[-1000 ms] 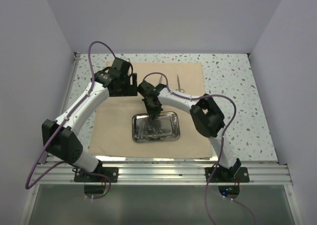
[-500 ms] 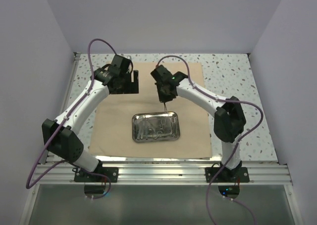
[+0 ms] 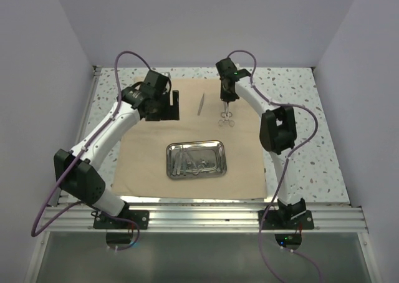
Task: Open and lay out the surgical kit
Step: Place the medical item in the surgical kit, then pick up the medical item from the container.
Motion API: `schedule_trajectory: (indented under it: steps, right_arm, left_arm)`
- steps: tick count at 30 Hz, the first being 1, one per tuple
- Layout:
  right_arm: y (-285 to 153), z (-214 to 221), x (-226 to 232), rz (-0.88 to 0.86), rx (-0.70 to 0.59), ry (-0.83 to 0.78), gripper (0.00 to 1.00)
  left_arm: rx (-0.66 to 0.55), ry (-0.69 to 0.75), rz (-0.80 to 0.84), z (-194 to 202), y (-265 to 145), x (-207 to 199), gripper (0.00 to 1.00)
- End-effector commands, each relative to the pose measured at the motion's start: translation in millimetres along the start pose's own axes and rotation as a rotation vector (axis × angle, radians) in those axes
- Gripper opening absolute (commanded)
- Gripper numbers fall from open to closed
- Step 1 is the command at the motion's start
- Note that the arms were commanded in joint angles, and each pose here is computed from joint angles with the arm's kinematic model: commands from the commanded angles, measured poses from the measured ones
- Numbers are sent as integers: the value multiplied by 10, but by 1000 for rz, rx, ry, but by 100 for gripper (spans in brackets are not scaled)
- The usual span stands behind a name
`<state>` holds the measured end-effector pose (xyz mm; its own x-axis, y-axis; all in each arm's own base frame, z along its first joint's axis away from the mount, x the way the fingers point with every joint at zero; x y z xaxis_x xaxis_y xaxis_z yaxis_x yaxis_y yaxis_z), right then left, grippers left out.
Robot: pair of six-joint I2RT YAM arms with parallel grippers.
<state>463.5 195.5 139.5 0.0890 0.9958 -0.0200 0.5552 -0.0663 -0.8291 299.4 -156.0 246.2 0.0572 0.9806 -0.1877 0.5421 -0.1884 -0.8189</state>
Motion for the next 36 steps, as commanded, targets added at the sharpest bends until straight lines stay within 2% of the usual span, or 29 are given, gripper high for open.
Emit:
schedule_trajectory:
  steps: [1,5,6,7,8,10,11,13,15,16,17,18,19,20,21,22,23,24,25,28,31,36]
  right_arm:
    - [81,-373,105,-11,-110,26,0]
    - [285,-554,169,13,-153,48,0]
    - [339,-574,149,28,-159,53,4]
    - [401,-590,140,34,-165,58,21]
    - [422,-599,117,38,-169,65,65]
    - [462,-553,58,51,-155,65,85]
    - [350,-591,24,53,-166,75,87]
    - [311,-457,-56,69,-134,62,89]
    - [-78,-539,-138,54,-182,91,90]
    - [-49,-331,-207,65,-137,79,90]
    - [-424,-407,-286,40,-187,106,90]
    - [-535,-331,-341,35,-181,113,90]
    - [-500,-42,-436,54,-118,105,90]
    - [-650,55,-478,23,-107,117,90]
    - [-986,70,-552,-21,-148,143,90]
    - [-983,385,-643,-22,-89,130,89]
    - [-1085,515,-677,-50,-74,144,89]
    - [-1386,559,-749,-99,-121,163,89]
    - [-1362,831,-825,-94,-69,150,89]
    - [-1688,1169,-965,-150,-47,153,88]
    - [-1983,1358,-1097,-190,-46,147,88]
    - [-2350,1431,-1279,-175,-76,108,88]
  left_arm:
    - [25,5,56,55,-76,-212,78]
    - [50,22,68,144,-97,-359,78]
    - [56,25,76,163,-110,-391,78]
    - [61,20,79,175,-113,-410,78]
    - [63,22,82,186,-117,-429,77]
    - [64,18,81,209,-123,-442,78]
    - [66,21,80,233,-118,-461,77]
    - [75,15,77,290,-63,-475,77]
    - [88,16,77,378,12,-510,76]
    - [96,3,74,417,48,-534,75]
    - [97,10,81,467,66,-602,74]
    - [104,8,63,523,103,-611,73]
    - [119,-9,49,577,159,-644,72]
    - [128,4,46,654,167,-709,70]
    - [129,5,11,721,212,-700,68]
    - [141,-20,-12,783,258,-719,67]
    - [150,-20,-23,858,274,-751,66]
    - [160,-27,-47,926,343,-726,65]
    - [164,-49,-60,967,376,-729,65]
    - [164,-74,-97,1069,532,-700,64]
    - [175,-92,-114,1147,744,-702,63]
    - [188,-112,-128,1201,1046,-768,62]
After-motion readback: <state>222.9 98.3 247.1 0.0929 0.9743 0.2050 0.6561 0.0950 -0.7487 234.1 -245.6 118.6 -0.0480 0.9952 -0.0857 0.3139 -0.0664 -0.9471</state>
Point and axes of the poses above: each gripper's point midway between its finger pads, its own y axis out along the fingers, its own x axis along the line the jaws close on, z = x × y, the point moved 6 cm from there along -y, back along the fingers, and after that the axes turned 1 degree about y, right-handed, at the moved point
